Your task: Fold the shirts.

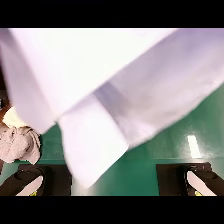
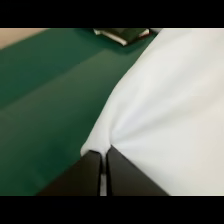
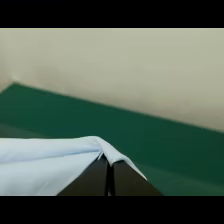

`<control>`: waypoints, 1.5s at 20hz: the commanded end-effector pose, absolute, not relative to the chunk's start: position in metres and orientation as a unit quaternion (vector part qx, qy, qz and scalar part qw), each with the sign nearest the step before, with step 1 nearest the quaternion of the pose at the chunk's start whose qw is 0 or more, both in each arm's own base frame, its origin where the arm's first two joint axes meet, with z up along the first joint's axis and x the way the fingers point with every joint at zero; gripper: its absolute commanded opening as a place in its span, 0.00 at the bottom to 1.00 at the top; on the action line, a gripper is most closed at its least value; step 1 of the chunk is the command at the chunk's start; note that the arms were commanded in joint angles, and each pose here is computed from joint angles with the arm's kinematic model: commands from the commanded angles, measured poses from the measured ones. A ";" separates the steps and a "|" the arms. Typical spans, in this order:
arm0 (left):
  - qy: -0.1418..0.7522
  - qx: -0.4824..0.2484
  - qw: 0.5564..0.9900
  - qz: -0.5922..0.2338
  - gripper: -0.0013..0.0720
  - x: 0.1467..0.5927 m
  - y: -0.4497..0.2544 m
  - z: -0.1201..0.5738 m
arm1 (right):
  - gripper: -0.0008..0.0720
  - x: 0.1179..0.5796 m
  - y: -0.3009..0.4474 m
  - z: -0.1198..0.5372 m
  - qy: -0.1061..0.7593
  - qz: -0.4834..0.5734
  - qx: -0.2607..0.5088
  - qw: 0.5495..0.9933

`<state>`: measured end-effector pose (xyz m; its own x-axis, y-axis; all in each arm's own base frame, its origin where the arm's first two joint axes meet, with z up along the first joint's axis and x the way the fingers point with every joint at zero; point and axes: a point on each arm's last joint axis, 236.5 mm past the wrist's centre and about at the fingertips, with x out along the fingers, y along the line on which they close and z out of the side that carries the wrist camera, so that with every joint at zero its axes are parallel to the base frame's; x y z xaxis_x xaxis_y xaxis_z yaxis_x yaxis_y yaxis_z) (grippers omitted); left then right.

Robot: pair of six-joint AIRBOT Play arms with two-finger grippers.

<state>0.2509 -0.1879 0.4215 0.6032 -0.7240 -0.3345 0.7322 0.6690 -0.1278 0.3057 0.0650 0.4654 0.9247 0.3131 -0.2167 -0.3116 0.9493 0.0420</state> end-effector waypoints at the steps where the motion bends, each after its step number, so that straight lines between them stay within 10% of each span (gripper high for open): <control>1: 0.352 -0.007 0.854 -0.383 0.05 0.289 -0.184 0.298 | 0.03 0.350 0.084 0.362 0.290 0.194 0.028 0.937; 10: 0.585 -0.003 0.772 -0.250 0.08 0.368 -0.141 0.028 | 0.03 0.466 0.124 0.095 0.521 0.188 0.105 0.826; 12: 0.570 -0.006 0.788 -0.232 0.75 0.386 -0.138 0.027 | 0.22 0.475 0.123 0.074 0.532 0.182 0.112 0.819; 13: 0.559 -0.003 0.799 -0.219 0.77 0.395 -0.134 0.035 | 0.65 0.478 0.121 0.071 0.532 0.180 0.121 0.819; 14: 0.546 0.006 0.812 -0.208 0.77 0.405 -0.128 0.048 | 0.76 0.480 0.120 0.073 0.530 0.183 0.138 0.817; 19: 0.522 -0.052 0.830 -0.190 0.77 0.414 -0.106 0.121 | 0.73 0.458 0.083 0.123 0.505 0.176 0.166 0.829; 30: 0.651 -0.235 0.670 -0.268 0.77 0.244 -0.227 -0.013 | 0.71 0.374 0.067 0.126 0.478 0.147 0.177 0.847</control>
<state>0.2893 -0.1948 0.0188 0.0662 -0.5979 -0.7988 0.1426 0.7980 -0.5855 0.3887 0.0688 0.1313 0.4782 0.4283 -0.7667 -0.0931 0.8928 0.4407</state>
